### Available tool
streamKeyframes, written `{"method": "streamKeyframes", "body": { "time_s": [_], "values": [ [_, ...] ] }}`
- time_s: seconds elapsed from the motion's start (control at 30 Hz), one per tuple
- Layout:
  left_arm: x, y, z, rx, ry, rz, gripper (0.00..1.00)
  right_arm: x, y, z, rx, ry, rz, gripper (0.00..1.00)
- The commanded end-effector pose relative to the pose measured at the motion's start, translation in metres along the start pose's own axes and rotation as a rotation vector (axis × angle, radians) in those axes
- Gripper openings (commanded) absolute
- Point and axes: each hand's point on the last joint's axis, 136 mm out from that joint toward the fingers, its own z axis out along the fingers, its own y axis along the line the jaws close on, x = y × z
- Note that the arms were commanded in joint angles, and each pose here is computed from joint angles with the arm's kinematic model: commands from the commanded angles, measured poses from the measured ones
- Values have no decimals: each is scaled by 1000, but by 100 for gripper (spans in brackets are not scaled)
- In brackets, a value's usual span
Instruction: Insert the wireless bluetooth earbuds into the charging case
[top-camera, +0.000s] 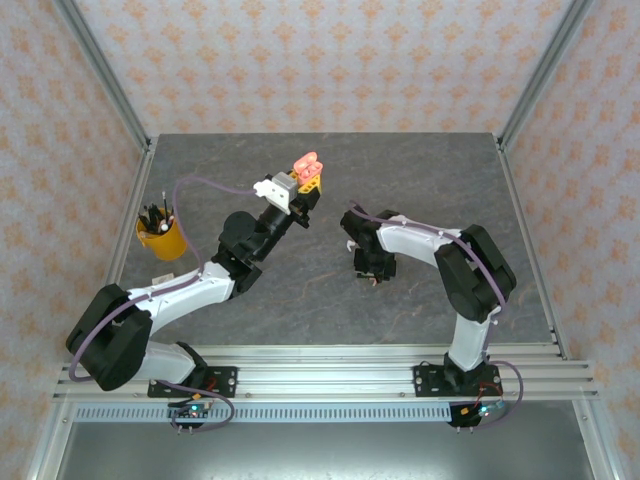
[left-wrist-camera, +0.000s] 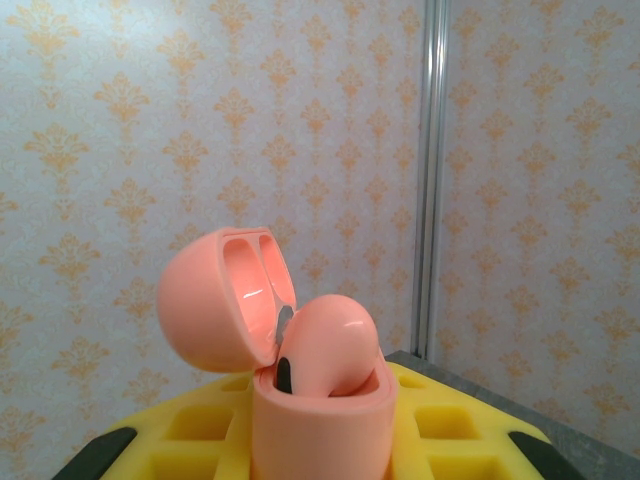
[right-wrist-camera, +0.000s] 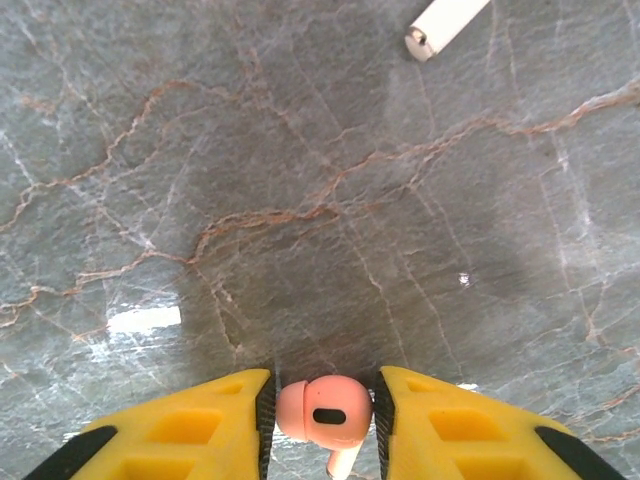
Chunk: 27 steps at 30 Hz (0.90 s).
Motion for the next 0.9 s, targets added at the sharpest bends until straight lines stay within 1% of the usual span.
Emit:
{"method": "streamKeyframes", "body": {
  "time_s": [0.0, 0.27, 0.47, 0.7, 0.87],
  "values": [
    [-11, 2, -3, -4, -31, 14, 0, -3, -6, 3, 36, -16, -16, 32],
    [-11, 1, -2, 1, -28, 13, 0, -4, -9, 0, 15, -32, -35, 29],
    [-12, 1, -1, 2, -26, 14, 0, -6, -5, -8, -32, -71, -64, 29],
    [-12, 1, 0, 5, -21, 21, 0, -13, -3, -27, -89, -163, -99, 28],
    [-13, 0, 1, 8, -18, 25, 0, -23, -5, -47, -130, -279, -103, 28]
  ]
}}
